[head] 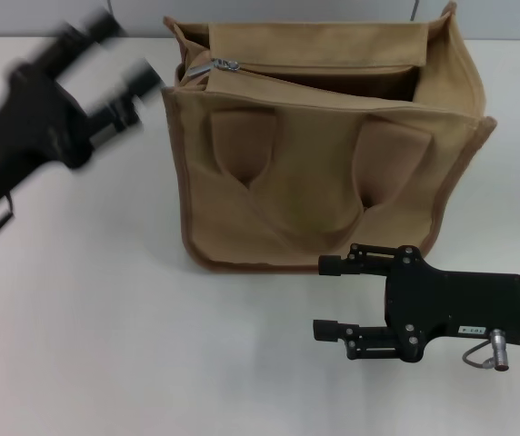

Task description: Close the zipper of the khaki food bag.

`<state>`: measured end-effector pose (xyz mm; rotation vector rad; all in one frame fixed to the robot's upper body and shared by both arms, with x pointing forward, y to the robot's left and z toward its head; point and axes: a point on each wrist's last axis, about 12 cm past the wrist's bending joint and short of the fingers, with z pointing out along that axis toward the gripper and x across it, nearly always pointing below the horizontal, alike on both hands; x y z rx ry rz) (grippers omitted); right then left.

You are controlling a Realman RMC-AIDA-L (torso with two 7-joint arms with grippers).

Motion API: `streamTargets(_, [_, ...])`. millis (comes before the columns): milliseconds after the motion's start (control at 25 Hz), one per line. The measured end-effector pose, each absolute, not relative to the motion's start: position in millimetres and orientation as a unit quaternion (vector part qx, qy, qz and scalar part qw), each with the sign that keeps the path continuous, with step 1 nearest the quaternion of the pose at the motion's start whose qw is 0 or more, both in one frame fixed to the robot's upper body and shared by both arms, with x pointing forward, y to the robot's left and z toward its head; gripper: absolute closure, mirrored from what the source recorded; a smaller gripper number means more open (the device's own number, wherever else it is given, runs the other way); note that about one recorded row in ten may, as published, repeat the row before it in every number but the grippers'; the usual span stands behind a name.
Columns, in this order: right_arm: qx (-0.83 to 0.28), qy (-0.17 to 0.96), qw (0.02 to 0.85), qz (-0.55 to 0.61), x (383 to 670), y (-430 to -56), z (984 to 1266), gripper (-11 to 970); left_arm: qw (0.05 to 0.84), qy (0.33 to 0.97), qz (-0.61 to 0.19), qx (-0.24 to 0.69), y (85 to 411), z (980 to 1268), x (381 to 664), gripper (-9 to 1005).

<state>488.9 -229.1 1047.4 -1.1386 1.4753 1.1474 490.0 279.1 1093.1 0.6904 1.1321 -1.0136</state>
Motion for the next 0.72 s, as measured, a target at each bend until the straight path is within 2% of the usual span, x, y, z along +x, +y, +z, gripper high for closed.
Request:
streamTargets(40, [-0.462, 0.599, 0.459, 0.466, 489, -229, 1047, 217, 0.672, 0.503, -0.45, 0.307, 279, 1093, 490, 231])
streamTargets(80, [-0.462, 0.599, 0.459, 0.466, 489, -229, 1047, 217, 0.729, 0.496, -0.402, 0.246, 288, 1096, 498, 231])
streamTargets(120, [-0.462, 0.6, 0.459, 0.466, 489, -229, 1047, 217, 0.729, 0.496, -0.402, 0.246, 288, 1096, 498, 232])
streamTargets(160, [-0.462, 0.6, 0.459, 0.466, 488, -229, 1047, 217, 0.739, 0.513, -0.369, 0.233, 293, 1092, 504, 232])
streamTargets(280, [-0.461, 0.6, 0.459, 0.466, 488, -229, 1047, 217, 0.739, 0.513, -0.369, 0.233, 293, 1092, 504, 234])
streamTargets(320, [-0.461, 0.6, 0.459, 0.466, 488, -229, 1047, 217, 0.739, 0.541, -0.329, 0.229, 298, 1086, 509, 235])
streamTargets(360, [-0.461, 0.6, 0.459, 0.466, 488, -229, 1047, 217, 0.71, 0.594, -0.271, 0.262, 305, 1072, 515, 235])
streamTargets(720, [-0.46, 0.601, 0.459, 0.466, 487, -230, 1046, 216, 0.661, 0.616, -0.253, 0.344, 295, 1062, 519, 241])
